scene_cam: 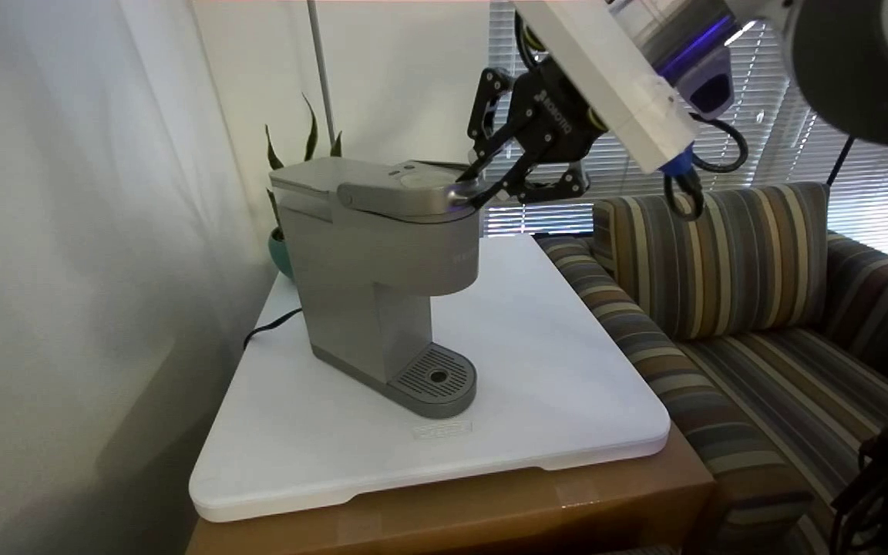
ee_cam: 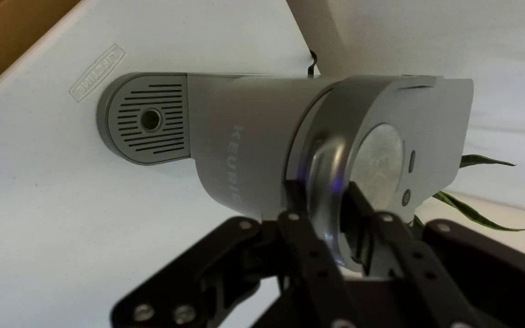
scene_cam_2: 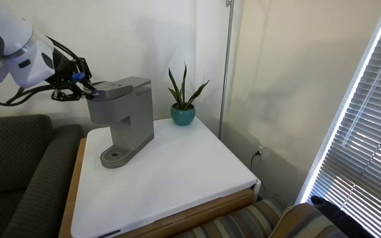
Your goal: Open the grey coffee maker
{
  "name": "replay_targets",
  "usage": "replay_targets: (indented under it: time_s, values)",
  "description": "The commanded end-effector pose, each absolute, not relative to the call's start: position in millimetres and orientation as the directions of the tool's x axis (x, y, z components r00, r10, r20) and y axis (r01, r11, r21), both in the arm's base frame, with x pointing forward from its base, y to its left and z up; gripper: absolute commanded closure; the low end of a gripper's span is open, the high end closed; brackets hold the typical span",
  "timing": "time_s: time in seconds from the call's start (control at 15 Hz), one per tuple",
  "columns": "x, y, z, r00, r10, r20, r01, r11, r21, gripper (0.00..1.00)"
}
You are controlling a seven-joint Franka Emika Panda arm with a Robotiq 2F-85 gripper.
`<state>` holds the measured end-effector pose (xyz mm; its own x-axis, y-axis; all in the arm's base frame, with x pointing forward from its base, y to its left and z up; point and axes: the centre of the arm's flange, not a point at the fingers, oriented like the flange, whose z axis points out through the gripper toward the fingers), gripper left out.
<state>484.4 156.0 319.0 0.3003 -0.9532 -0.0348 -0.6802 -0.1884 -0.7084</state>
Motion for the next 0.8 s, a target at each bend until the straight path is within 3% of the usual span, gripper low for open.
replay_targets:
  time_s: [0.0, 0.73]
  values:
    - [477, 153, 282, 0.305, -0.952, -0.013, -0.665, -0.203, -0.718, 0.94]
    - [459, 141, 314, 0.319, -0.943, 0.094, -0.650, -0.289, -0.702, 0.94]
